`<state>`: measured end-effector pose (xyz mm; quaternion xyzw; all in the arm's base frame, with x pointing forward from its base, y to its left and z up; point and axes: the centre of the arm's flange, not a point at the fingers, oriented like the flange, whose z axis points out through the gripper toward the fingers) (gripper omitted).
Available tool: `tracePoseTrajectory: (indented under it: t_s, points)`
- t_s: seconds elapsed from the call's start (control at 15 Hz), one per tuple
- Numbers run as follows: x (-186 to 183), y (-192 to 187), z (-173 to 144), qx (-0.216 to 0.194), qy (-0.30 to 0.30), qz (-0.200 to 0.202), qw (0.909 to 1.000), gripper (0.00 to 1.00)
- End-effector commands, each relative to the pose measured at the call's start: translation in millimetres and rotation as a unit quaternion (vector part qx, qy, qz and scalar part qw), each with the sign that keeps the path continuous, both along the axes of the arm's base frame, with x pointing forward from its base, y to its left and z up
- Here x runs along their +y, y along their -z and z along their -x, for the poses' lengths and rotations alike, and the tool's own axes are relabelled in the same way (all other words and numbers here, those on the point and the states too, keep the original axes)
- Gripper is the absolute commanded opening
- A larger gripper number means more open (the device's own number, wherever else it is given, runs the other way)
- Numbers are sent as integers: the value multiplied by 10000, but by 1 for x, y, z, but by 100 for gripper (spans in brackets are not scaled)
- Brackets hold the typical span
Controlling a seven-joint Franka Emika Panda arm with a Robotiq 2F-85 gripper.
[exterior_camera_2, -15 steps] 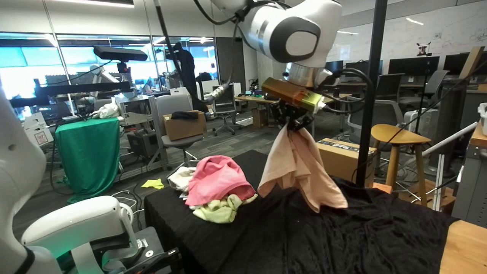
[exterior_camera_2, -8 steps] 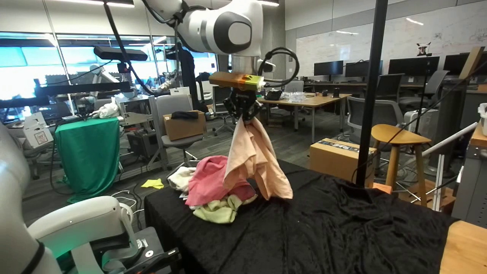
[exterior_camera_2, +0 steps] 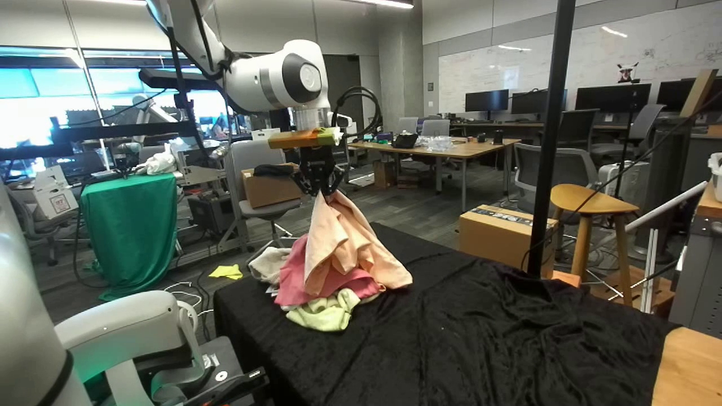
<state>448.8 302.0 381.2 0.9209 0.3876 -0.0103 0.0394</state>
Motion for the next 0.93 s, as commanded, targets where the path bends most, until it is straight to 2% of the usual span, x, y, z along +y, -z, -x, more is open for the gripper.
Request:
tracePoseTrajectory:
  t_s: [0.0,0.33,0.4,0.53,0.87]
  points:
    - [25,40,-19,67,-102,332,9994,10]
    - [30,83,-32,293,-45,104,9995,11]
    - [31,88,-35,283,-7,25,9996,35]
    - [32,92,-38,306,33,-83,9995,41]
    - [25,79,-33,434,269,10,9987,79]
